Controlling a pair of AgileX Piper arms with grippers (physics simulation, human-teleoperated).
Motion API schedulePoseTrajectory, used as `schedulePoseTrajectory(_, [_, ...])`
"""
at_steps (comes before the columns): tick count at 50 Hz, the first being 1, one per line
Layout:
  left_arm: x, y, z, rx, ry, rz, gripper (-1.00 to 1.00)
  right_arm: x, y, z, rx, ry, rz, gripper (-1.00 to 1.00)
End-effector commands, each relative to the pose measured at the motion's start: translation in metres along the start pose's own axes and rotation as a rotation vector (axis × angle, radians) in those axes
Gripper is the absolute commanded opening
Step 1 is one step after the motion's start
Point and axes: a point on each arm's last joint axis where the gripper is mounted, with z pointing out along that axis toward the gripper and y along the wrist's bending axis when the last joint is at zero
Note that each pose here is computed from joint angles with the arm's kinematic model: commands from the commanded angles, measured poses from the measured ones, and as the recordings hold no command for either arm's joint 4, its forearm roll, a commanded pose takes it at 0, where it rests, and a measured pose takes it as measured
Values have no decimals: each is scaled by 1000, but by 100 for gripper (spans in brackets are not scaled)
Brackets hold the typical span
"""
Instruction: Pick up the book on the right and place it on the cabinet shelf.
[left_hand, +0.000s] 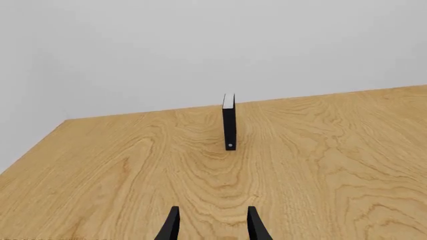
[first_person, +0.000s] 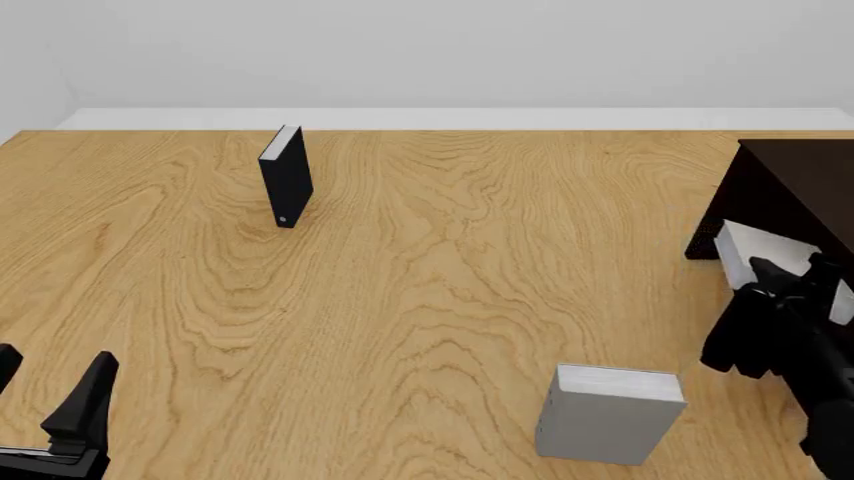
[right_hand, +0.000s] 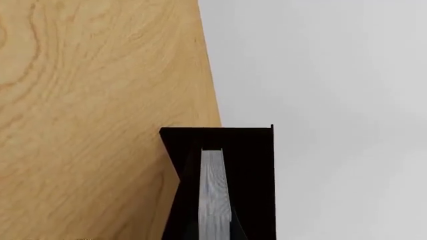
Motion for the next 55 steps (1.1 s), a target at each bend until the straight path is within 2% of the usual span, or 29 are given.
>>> schedulePoseTrajectory(1, [1,0,0,-2,6,0,100,9,-4,9,23,34,26,-100])
schedulePoseTrajectory(25, [0,0,0,-2,5,1,100,22,0,20,17,89,20,-100])
schedulePoseTrajectory(55, [1,0,0,-2,6,3,100,35,5,35,-5,133,52,-100])
